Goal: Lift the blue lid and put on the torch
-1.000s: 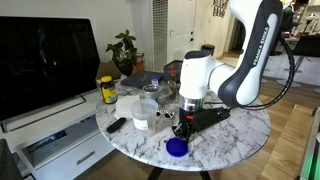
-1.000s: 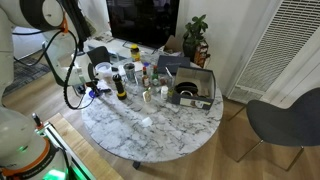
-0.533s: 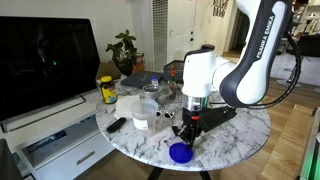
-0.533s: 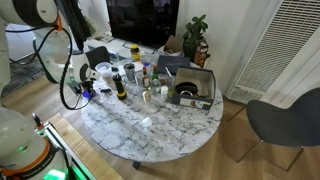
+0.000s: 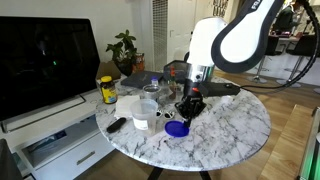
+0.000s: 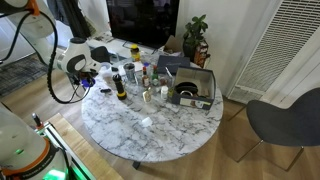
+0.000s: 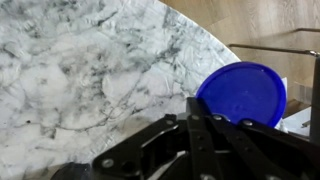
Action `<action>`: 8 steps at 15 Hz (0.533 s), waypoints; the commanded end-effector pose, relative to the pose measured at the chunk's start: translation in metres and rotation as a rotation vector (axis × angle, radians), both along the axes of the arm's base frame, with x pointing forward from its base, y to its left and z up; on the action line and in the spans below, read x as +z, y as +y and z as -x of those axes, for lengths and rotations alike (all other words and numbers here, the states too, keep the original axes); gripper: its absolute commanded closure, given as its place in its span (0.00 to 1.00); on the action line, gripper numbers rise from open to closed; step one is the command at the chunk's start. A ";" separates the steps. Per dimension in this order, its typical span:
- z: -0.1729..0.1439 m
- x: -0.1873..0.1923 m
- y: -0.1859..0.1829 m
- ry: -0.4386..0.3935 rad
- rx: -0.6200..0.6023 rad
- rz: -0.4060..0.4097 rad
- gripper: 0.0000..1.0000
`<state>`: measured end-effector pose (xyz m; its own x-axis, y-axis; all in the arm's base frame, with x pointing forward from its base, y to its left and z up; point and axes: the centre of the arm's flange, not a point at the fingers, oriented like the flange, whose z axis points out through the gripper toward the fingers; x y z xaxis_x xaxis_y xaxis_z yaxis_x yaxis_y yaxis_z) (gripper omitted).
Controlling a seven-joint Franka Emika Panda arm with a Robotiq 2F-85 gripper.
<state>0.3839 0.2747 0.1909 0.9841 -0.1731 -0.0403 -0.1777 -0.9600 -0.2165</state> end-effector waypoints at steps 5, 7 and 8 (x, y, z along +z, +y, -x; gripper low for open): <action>0.003 0.113 -0.037 -0.007 -0.182 0.003 1.00; 0.001 0.139 -0.053 -0.009 -0.252 0.011 1.00; 0.001 0.149 -0.061 -0.011 -0.291 0.020 1.00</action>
<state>0.3991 0.2373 0.3006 0.9311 -0.3626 -0.0392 -0.3611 -0.9014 -0.2388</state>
